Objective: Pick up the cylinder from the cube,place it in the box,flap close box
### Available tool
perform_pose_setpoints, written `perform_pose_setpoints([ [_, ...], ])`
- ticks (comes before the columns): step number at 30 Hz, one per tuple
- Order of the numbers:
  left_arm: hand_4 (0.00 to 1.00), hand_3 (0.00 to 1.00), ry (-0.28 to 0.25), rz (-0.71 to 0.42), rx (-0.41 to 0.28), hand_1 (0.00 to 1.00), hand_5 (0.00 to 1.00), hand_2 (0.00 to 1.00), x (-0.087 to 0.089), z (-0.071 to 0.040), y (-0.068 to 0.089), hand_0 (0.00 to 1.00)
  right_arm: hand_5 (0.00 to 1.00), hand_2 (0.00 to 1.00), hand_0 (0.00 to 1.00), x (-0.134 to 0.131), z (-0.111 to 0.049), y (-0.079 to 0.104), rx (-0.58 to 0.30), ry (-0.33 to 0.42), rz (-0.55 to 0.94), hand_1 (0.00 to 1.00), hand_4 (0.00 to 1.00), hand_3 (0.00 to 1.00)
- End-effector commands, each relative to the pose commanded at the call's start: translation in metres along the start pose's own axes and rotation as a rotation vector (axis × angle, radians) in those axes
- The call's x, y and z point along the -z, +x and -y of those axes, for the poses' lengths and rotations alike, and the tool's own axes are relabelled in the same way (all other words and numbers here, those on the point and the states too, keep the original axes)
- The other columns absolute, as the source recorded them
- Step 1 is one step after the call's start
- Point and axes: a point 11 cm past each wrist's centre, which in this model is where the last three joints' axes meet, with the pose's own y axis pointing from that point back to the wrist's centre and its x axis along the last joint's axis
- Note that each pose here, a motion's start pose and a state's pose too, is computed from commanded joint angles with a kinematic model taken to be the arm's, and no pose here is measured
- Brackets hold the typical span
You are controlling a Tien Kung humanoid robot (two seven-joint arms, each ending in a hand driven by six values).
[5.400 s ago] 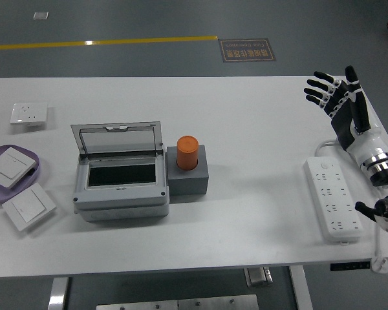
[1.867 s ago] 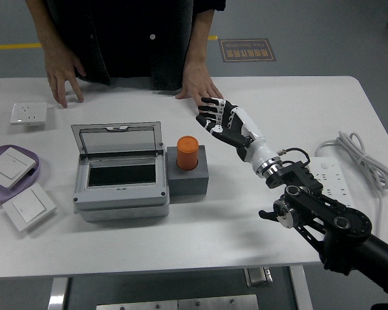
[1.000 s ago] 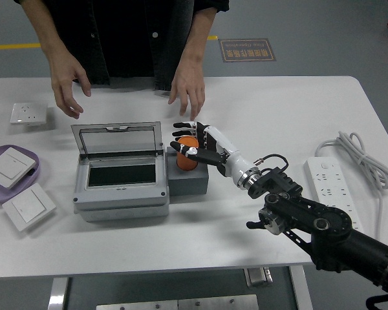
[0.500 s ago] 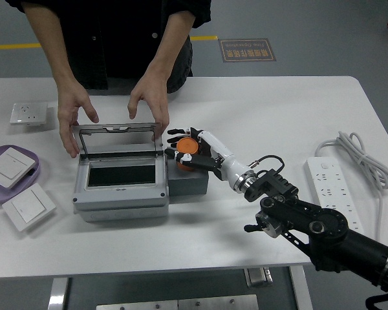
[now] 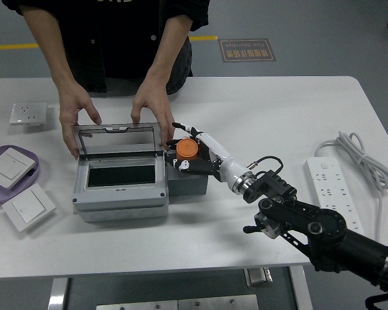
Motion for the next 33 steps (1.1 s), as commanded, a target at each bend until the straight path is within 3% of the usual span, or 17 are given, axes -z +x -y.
perform_pose_setpoints([
  [14,0.686,0.67,-0.006,0.0,0.001,0.673,0.313,0.6,-0.0021,0.0,-0.0001,0.66,0.041,0.726,0.82,0.0012,-0.0003,0.0026,-0.022,0.008,0.038,0.766,0.764,0.963],
  [15,0.686,0.668,-0.006,0.0,0.001,0.673,0.313,0.6,-0.0021,0.0,-0.0003,0.66,0.028,0.691,0.785,0.0014,-0.0003,0.0027,-0.023,0.008,0.04,0.743,0.407,0.758],
  [20,0.686,0.668,-0.007,-0.001,0.002,0.673,0.313,0.6,-0.0024,0.0001,-0.0009,0.66,0.028,0.691,0.785,0.0009,-0.0005,0.0023,-0.019,0.002,0.046,0.743,0.407,0.758],
  [21,0.686,0.668,-0.008,-0.001,0.002,0.673,0.314,0.6,-0.0024,0.0001,-0.0009,0.66,0.002,0.632,0.774,0.0007,-0.0005,0.0021,-0.018,0.0,0.045,0.683,0.059,0.605],
  [26,0.686,0.668,-0.009,-0.002,0.002,0.673,0.314,0.6,-0.0023,0.0,-0.0005,0.66,0.002,0.632,0.774,-0.0005,-0.0008,0.001,-0.019,-0.01,0.028,0.683,0.059,0.605],
  [27,0.685,0.669,-0.01,-0.002,0.002,0.673,0.313,0.601,-0.0025,0.0,-0.0005,0.66,0.002,0.54,0.686,-0.0007,-0.0007,0.0008,-0.02,-0.012,0.022,0.597,0.051,0.412],
  [32,0.685,0.669,-0.017,-0.003,0.004,0.673,0.313,0.601,-0.0051,-0.0001,-0.0008,0.66,0.002,0.54,0.686,-0.002,-0.0009,0.0003,-0.021,-0.02,0.012,0.597,0.051,0.412],
  [33,0.685,0.669,-0.019,-0.003,0.005,0.673,0.315,0.601,-0.0059,-0.0001,-0.0009,0.661,0.002,0.456,0.608,-0.0023,-0.001,0.0002,-0.022,-0.021,0.012,0.518,0.104,0.32],
])
